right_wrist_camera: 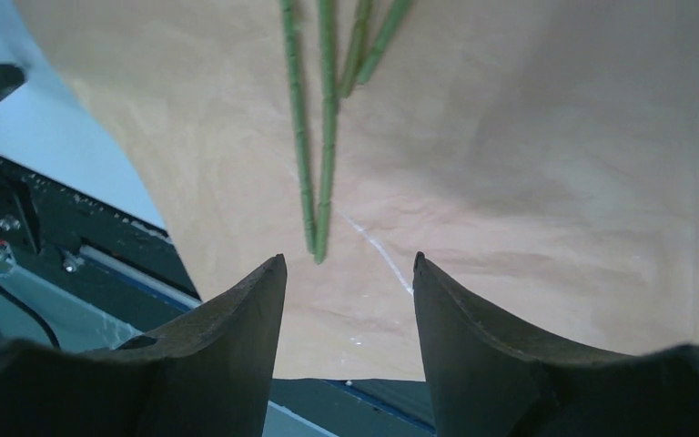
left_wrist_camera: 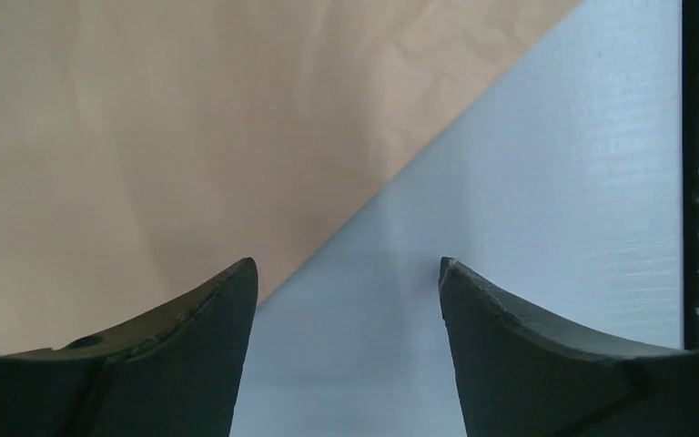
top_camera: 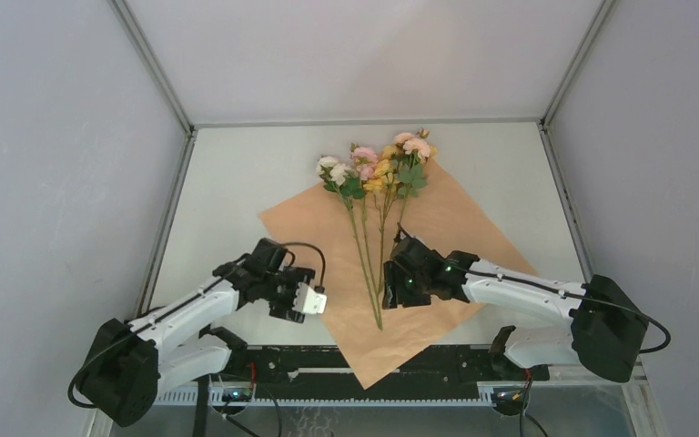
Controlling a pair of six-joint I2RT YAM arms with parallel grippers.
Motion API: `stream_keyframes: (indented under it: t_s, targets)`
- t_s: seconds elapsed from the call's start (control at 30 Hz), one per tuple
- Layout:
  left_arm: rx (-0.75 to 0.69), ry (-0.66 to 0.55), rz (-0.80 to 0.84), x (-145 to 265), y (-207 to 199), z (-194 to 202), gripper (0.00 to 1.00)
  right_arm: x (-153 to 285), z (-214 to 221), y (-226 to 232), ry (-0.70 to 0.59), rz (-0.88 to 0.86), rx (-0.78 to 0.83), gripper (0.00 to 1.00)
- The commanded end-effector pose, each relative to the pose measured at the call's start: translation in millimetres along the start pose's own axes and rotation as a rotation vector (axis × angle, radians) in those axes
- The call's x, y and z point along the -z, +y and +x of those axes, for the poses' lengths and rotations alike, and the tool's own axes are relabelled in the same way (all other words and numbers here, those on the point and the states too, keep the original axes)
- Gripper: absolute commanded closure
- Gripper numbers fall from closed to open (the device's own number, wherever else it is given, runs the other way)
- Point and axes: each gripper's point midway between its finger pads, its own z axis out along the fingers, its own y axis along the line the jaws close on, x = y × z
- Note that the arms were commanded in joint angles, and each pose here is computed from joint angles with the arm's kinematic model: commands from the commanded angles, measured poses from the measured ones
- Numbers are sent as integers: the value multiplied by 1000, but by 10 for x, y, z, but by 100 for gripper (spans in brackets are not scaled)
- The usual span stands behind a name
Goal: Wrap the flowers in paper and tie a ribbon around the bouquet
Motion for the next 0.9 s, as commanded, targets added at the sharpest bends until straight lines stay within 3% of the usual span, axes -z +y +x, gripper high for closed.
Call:
stream_keyframes:
  t_s: [0.0,0.2,0.37,0.5,0.67,0.77,0.87]
  targets:
    - [-386,11,-133,-134,274,-71,22,35,-48,261,-71,-84,-4,38]
    - [-485,39,-71,-332,-34,-4,21,70,21,306,-83,-97,-20,38]
    - [-484,43,-136,-373,17,-14,27,101,23,315,-90,-109,-28,38]
    - [-351,-11,-207,-273,208,-231,51,97,106,310,-54,-112,-12,38]
    - [-290,-37,-183,-221,228,-346,98,187,338,583,23,-262,161,38]
    - [-212,-16,-114,-200,133,-328,100,351,443,734,22,-354,336,37]
    - [-123,-17,-37,-167,45,-382,100,579,352,822,-103,-384,591,35]
